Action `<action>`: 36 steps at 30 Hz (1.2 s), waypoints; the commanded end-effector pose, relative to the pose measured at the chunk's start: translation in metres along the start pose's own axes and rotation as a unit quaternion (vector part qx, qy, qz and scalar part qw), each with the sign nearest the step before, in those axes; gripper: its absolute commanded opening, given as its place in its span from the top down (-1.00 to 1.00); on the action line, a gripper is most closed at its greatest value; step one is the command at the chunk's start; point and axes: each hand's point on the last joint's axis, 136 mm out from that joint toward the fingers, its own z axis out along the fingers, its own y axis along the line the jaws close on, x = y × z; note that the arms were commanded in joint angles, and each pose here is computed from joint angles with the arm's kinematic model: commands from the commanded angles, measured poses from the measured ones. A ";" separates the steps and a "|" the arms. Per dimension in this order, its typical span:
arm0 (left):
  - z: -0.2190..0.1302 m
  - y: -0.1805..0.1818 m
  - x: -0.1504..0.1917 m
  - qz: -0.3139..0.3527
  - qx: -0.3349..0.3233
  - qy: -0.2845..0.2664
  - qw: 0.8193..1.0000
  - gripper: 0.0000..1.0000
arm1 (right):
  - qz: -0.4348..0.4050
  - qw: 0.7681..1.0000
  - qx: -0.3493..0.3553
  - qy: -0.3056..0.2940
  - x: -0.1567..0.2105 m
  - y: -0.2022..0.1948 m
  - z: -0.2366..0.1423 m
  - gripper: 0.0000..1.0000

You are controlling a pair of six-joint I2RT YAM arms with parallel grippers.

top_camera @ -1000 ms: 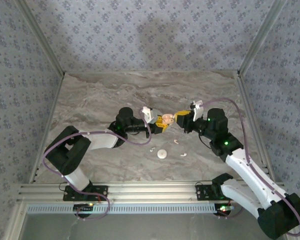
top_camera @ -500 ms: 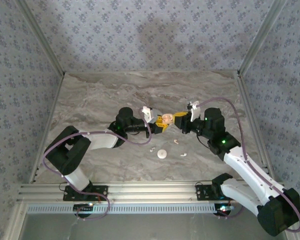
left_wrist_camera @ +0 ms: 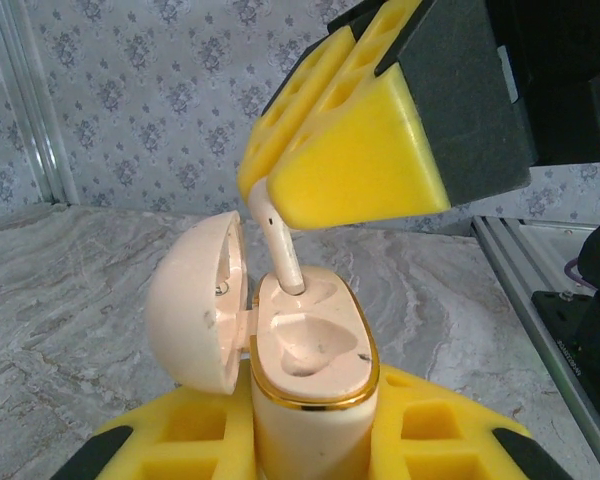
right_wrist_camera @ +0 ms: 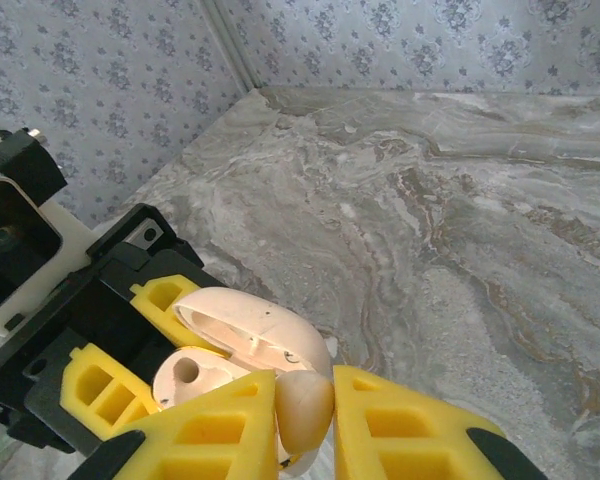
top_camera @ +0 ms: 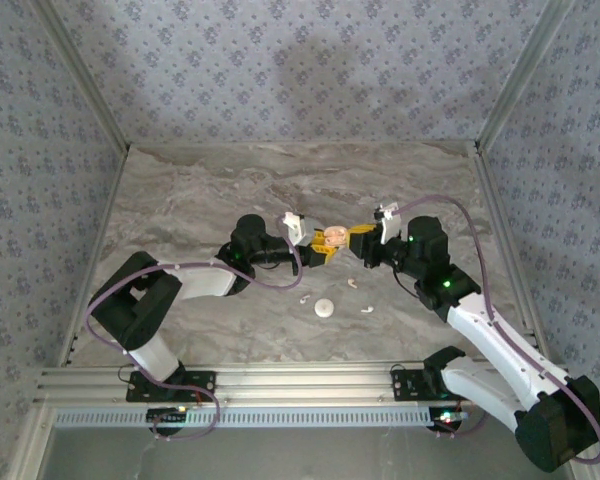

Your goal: Insert wireless bluetooth earbuds into charging case

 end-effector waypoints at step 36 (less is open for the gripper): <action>-0.007 -0.012 -0.044 0.059 0.008 -0.057 0.997 0.63 | -0.083 0.996 -0.001 0.043 0.021 0.009 0.005 0.58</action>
